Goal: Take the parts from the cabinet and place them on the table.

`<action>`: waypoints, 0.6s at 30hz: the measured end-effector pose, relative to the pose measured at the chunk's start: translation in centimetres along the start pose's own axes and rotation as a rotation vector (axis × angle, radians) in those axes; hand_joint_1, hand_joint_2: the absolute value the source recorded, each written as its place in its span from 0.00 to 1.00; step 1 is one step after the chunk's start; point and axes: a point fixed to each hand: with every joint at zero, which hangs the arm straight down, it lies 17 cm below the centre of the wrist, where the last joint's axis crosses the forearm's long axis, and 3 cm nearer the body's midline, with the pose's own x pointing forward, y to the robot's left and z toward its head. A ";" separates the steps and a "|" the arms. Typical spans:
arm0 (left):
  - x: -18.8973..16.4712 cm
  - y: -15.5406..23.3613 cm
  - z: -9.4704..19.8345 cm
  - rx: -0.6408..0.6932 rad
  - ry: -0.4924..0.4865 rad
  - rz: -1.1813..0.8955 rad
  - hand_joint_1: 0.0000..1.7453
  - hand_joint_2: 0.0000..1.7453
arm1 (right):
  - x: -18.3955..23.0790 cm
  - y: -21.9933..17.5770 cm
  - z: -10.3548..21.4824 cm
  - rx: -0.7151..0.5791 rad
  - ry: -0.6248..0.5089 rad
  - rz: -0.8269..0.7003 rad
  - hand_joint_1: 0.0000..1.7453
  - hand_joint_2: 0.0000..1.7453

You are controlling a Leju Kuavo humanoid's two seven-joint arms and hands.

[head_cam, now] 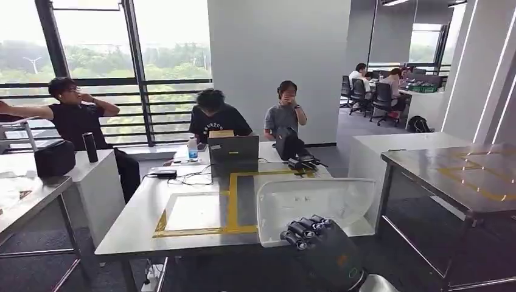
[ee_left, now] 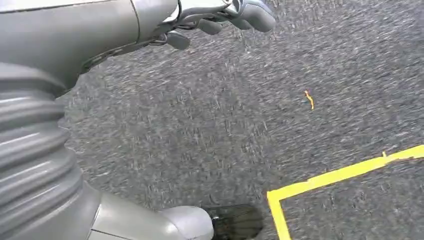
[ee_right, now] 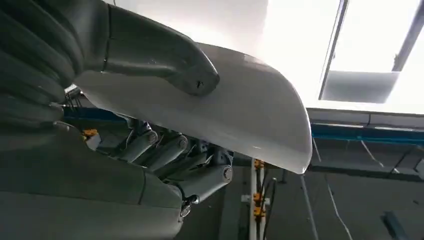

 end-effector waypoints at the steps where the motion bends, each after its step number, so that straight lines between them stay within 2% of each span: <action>1: 0.0 0.0 0.0 0.001 0.000 0.000 0.00 1.00 | 0.0 0.0 0.0 0.001 0.000 0.000 0.92 1.00; 18: 0.1 -0.3 0.0 0.003 0.003 0.003 0.00 1.00 | -0.7 -0.3 -0.3 0.002 -0.001 -0.002 0.92 1.00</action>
